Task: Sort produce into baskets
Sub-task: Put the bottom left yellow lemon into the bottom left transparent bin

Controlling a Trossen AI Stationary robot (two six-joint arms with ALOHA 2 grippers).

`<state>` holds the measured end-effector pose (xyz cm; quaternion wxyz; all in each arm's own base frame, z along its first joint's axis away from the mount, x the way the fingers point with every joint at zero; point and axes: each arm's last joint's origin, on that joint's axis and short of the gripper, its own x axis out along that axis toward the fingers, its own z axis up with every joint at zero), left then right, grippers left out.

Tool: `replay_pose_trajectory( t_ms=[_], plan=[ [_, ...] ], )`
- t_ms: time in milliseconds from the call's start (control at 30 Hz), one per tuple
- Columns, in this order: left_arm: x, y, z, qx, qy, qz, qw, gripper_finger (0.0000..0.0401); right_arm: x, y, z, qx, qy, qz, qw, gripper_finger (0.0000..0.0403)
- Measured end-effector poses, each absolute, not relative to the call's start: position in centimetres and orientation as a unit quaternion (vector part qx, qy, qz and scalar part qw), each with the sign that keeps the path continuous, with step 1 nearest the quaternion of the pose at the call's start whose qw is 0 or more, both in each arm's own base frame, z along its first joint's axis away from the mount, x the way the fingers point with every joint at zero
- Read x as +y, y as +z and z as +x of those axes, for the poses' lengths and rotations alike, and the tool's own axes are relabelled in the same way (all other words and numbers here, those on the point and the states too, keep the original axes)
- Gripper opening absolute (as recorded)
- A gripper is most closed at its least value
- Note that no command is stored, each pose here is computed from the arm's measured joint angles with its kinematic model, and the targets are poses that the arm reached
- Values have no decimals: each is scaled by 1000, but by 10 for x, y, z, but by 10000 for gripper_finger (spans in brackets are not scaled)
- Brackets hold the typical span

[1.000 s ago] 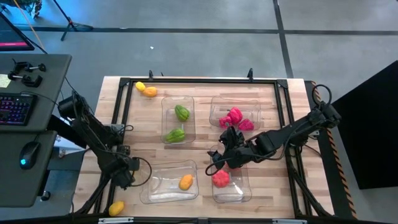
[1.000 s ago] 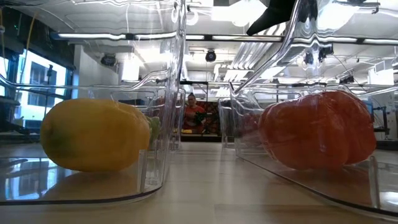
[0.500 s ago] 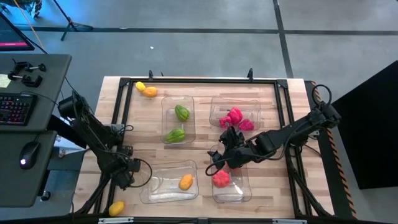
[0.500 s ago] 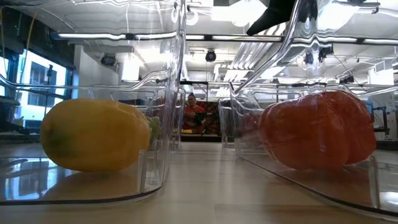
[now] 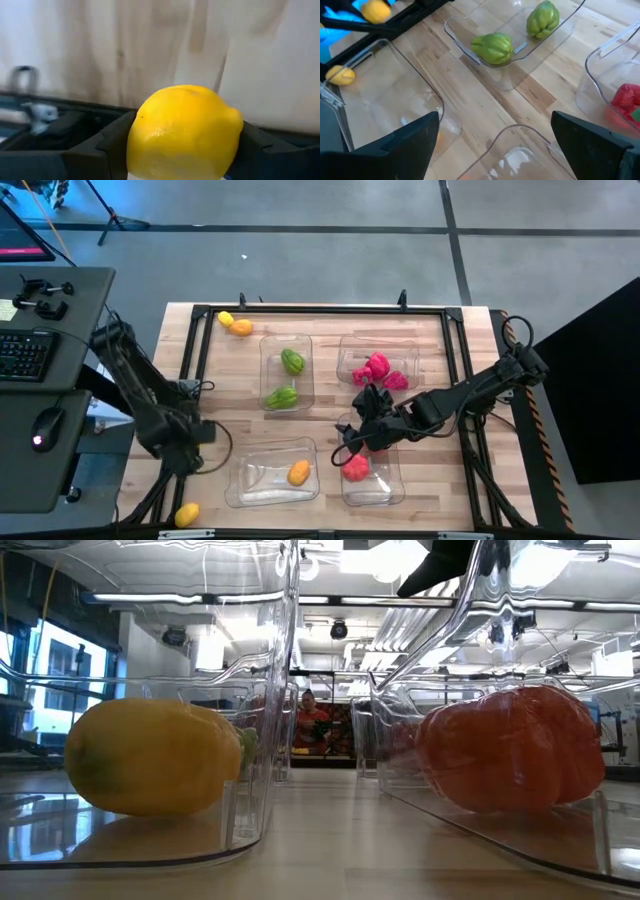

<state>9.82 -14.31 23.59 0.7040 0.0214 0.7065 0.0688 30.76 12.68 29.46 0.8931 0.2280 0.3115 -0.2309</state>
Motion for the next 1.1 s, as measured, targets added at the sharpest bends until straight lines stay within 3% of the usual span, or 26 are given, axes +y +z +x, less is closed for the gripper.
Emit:
replay_pose_trajectory(
  t_ms=[200, 300, 533, 733, 867, 1000, 1100],
  plan=[
    [-141, 303, 113, 531, 134, -86, 832, 255, 126, 292, 305, 331, -231, 204, 892, 376],
    [-151, 309, 134, 494, 110, -79, 859, 260, 125, 291, 303, 341, -235, 197, 889, 376],
    [-191, 270, 189, 536, 16, -48, 843, 264, 124, 289, 300, 358, -236, 189, 883, 376],
    [-209, 245, 219, 559, -42, -88, 823, 265, 124, 288, 299, 369, -234, 175, 882, 376],
    [-210, 237, 227, 579, -76, -85, 807, 265, 123, 288, 299, 372, -230, 164, 884, 376],
    [-198, 231, 234, 603, -22, -118, 788, 268, 123, 288, 299, 376, -224, 151, 886, 376],
    [-191, 229, 241, 630, -77, -129, 762, 274, 123, 288, 299, 378, -223, 145, 887, 376]
  ],
)
